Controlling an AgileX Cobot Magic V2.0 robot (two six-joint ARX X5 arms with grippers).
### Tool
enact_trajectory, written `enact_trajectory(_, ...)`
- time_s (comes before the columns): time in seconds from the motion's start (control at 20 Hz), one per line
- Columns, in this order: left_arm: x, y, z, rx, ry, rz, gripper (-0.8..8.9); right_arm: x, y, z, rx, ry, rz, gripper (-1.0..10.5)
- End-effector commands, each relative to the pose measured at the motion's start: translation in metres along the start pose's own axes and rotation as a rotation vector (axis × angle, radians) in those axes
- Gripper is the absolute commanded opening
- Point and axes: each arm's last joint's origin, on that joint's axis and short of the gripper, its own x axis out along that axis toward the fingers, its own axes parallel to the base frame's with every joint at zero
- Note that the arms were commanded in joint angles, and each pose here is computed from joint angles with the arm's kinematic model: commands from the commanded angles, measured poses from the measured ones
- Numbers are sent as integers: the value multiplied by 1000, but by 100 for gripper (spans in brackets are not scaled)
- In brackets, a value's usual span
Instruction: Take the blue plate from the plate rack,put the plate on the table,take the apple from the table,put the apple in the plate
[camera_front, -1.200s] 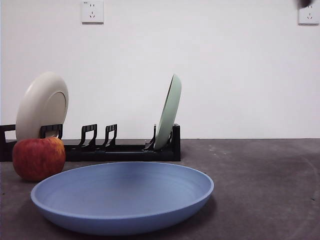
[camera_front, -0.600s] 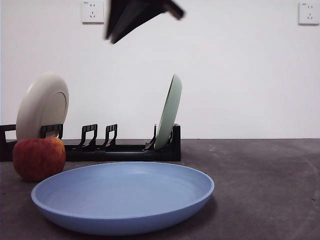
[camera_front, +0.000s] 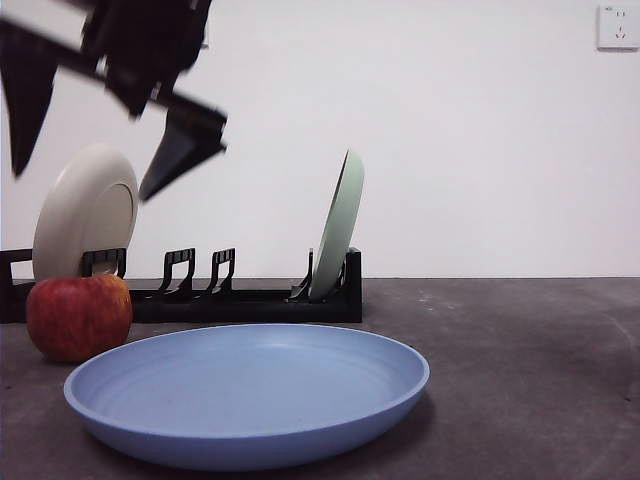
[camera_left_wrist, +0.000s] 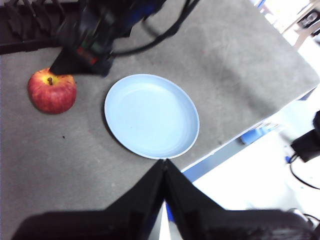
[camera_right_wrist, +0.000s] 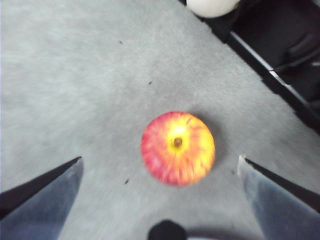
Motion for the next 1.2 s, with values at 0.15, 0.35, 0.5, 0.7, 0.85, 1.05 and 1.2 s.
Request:
enact_trajectory(0.15, -6, 5, -5, -22, 2, -55, -6, 39, 1, -5, 11, 4, 2, 889)
enact_trajectory(0.35, -6, 4, -6, -20, 37, -99, -6, 73, -1, -17, 20, 50, 2, 888)
enact_trajectory(0.5, -6, 3, -7, -17, 45, -109, -6, 89, 2, -25, 19, 90, 8, 884)
enact_trajectory(0.7, -6, 3, -7, -16, 45, -109, -6, 98, 1, -30, 22, 116, 2, 861)
enact_trajectory(0.85, -6, 3, -7, -16, 45, -109, -6, 101, 0, -32, 21, 126, -17, 349)
enact_trajectory(1.05, -6, 3, -7, -15, 45, -109, -6, 104, -1, -35, 23, 143, -22, 138)
enact_trajectory(1.2, -6, 4, -7, -11, 42, -106, -6, 104, -1, -34, 22, 140, -22, 53)
